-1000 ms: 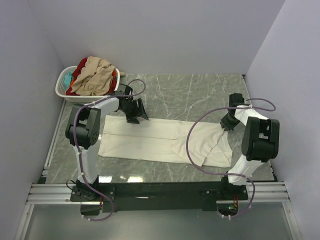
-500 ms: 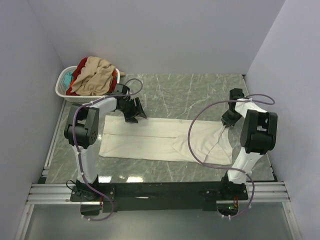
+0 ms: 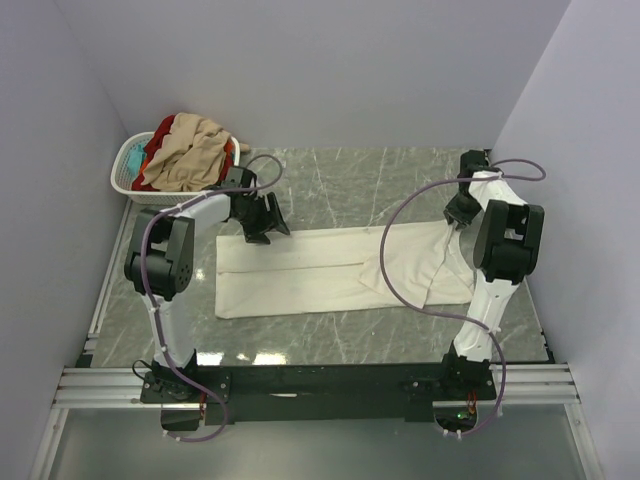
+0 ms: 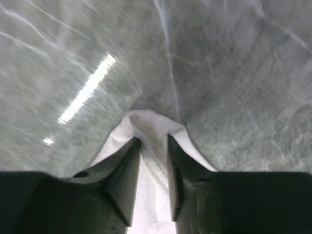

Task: Fold and stack the t-shirts
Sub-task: Fold the tshirt

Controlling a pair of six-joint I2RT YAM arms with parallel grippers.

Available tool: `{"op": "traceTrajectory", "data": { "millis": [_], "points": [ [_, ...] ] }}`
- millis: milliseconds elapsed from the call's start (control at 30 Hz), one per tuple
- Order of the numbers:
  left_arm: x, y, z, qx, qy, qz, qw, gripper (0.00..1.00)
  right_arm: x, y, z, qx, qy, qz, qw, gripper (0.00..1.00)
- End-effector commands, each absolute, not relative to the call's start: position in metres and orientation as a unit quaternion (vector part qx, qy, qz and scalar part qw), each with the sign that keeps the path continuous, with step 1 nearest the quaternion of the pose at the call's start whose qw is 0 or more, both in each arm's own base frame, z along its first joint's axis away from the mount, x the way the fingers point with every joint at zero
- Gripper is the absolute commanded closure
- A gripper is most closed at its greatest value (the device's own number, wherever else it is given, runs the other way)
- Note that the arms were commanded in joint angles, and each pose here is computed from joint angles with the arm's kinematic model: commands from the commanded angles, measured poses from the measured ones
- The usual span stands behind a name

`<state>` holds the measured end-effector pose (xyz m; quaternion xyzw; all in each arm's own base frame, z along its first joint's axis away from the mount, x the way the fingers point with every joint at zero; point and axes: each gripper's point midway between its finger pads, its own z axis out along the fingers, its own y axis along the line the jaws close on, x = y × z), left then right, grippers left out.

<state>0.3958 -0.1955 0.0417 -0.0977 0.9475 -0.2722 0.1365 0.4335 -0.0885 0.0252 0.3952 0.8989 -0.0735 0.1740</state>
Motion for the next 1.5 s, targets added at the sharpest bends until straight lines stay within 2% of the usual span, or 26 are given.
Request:
{"op": "traceTrajectory", "data": {
  "millis": [0,167,267,400,533,700,800,1200,1467],
  "points": [
    [0.404,-0.183,0.073,-0.084,0.944,-0.261,0.182,0.27,0.453,-0.107,0.054,0.387,0.893,-0.084,0.213,0.59],
    [0.407,-0.186,0.105,-0.064,0.934,-0.276,0.218,0.25,0.456,-0.101,0.087,0.364,0.897,-0.073,0.241,0.45],
    [0.402,-0.184,0.111,-0.049,0.932,-0.276,0.229,0.25,0.448,-0.098,0.109,0.361,0.892,-0.075,0.261,0.4],
    [0.383,-0.181,0.093,-0.039,0.939,-0.269,0.211,0.25,0.436,-0.077,0.132,0.351,0.89,-0.064,0.285,0.39],
    [0.369,-0.177,0.075,-0.042,0.944,-0.261,0.199,0.26,0.428,-0.024,0.137,0.325,0.899,-0.02,0.292,0.39],
    [0.357,-0.173,0.05,-0.063,0.949,-0.251,0.18,0.26,0.403,0.045,0.101,0.294,0.924,0.033,0.244,0.41],
    [0.353,-0.169,0.041,-0.072,0.952,-0.243,0.174,0.26,0.389,0.062,0.074,0.299,0.93,0.053,0.207,0.42],
    [0.312,-0.152,0.018,-0.121,0.96,-0.211,0.141,0.26,0.38,0.054,0.021,0.301,0.944,0.008,0.134,0.43],
    [0.295,-0.152,0.027,-0.121,0.961,-0.215,0.123,0.26,0.416,0.047,0.013,0.299,0.946,-0.014,0.124,0.43]
  ]
}}
